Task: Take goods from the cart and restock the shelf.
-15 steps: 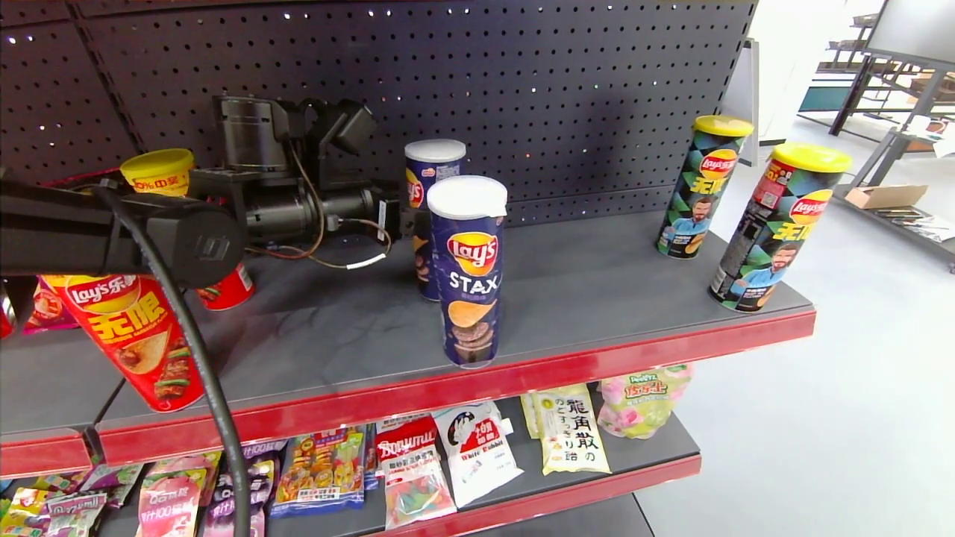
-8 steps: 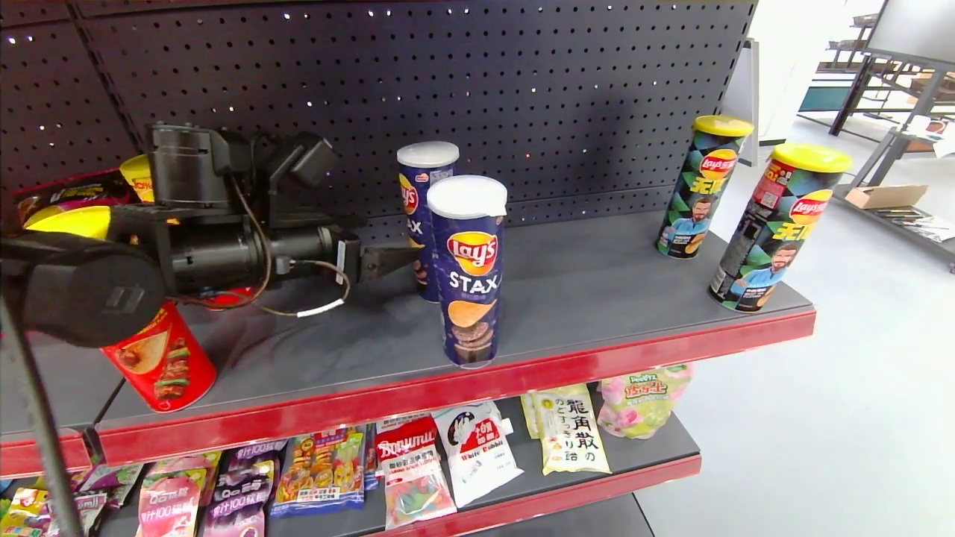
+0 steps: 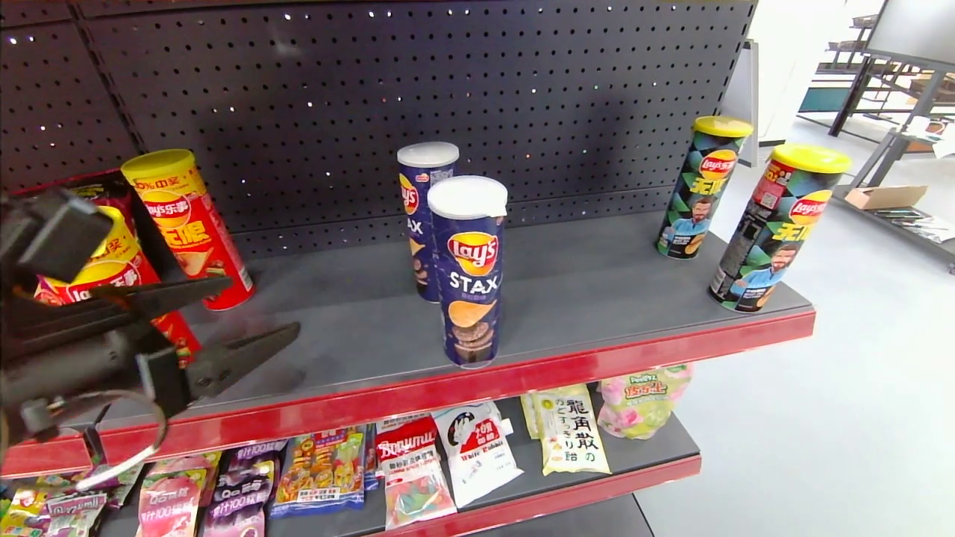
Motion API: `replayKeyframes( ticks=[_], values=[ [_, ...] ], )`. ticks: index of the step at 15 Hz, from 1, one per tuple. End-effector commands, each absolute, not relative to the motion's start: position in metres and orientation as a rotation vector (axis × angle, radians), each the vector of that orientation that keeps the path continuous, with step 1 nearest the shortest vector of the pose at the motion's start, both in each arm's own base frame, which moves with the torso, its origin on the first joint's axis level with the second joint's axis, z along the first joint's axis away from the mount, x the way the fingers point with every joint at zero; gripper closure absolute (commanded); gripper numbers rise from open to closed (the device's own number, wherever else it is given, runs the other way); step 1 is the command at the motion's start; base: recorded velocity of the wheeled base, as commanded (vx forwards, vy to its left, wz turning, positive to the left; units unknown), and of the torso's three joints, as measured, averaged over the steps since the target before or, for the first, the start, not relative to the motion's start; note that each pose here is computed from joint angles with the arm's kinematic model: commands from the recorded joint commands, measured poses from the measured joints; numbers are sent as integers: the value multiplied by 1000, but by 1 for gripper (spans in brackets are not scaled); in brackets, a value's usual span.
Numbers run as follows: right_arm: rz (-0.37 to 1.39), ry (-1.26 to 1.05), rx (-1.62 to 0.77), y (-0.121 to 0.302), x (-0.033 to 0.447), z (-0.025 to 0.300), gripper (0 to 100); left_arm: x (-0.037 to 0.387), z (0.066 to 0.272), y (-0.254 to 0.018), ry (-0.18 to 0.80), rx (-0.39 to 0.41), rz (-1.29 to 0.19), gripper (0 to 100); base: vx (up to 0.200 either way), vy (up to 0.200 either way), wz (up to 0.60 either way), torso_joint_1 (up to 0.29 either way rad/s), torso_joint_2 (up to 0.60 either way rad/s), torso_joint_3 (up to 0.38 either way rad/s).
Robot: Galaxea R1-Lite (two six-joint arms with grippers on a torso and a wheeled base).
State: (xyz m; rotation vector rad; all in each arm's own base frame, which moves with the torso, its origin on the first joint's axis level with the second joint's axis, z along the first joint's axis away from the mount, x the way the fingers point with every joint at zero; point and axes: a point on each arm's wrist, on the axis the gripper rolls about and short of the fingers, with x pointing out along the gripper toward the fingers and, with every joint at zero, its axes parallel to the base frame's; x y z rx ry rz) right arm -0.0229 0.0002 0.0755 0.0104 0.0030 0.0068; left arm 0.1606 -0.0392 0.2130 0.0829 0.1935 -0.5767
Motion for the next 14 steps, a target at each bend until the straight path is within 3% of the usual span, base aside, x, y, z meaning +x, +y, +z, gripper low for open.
replayKeyframes(
  ticks=[1, 3, 6, 12, 14],
  values=[
    [8, 5, 11, 0, -23, 75, 0, 56, 191, -12, 43, 27, -450, 0, 0, 0, 0, 0, 0, 0],
    [8, 5, 11, 0, -23, 75, 0, 25, 173, -10, 26, 30, -447, 0, 0, 0, 0, 0, 0, 0],
    [9, 5, 6, 0, -23, 75, 0, -16, 142, -4, 74, 25, -282, 0, 0, 0, 0, 0, 0, 0],
    [8, 5, 8, 0, -23, 75, 0, -19, 128, -3, 127, 25, -243, 0, 0, 0, 0, 0, 0, 0],
    [9, 5, 8, 0, -23, 75, 0, -19, 127, -2, 125, 26, -233, 0, 0, 0, 600, 5, 2, 5]
  ],
)
